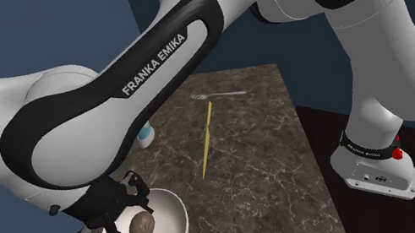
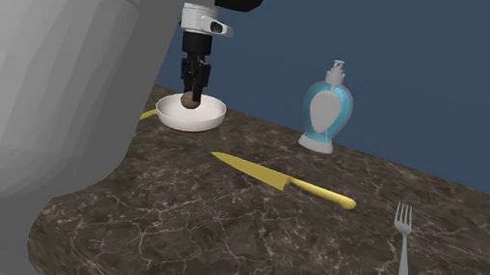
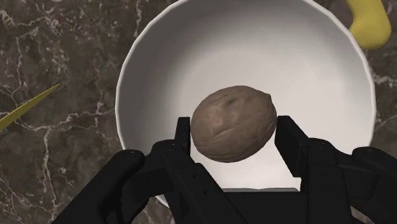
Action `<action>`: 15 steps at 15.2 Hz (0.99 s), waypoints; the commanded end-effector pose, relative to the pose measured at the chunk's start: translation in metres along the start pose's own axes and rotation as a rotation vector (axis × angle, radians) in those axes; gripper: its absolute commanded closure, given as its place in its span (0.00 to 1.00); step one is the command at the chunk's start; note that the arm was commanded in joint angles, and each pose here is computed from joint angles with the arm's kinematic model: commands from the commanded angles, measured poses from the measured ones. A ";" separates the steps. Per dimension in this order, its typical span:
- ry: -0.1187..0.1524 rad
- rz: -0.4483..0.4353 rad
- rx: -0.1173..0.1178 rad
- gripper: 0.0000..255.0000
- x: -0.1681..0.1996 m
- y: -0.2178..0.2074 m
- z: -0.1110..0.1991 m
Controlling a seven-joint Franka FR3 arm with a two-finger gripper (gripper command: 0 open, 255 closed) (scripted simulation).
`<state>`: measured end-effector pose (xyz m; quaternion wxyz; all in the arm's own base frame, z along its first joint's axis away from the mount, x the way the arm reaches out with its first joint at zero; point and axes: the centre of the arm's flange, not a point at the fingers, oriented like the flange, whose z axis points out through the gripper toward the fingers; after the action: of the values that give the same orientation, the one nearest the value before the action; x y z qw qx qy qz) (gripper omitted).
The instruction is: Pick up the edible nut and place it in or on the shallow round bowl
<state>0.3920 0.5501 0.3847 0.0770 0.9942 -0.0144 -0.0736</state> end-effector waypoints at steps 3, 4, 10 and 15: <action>0.000 0.000 0.000 0.00 0.000 0.000 0.000; 0.000 0.000 0.000 0.00 0.000 0.000 0.000; 0.000 0.000 0.000 0.00 0.000 0.000 -0.040; 0.000 0.000 0.000 0.00 0.000 0.000 -0.050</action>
<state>0.3989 0.5576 0.4331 0.0768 0.9942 -0.0144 -0.0734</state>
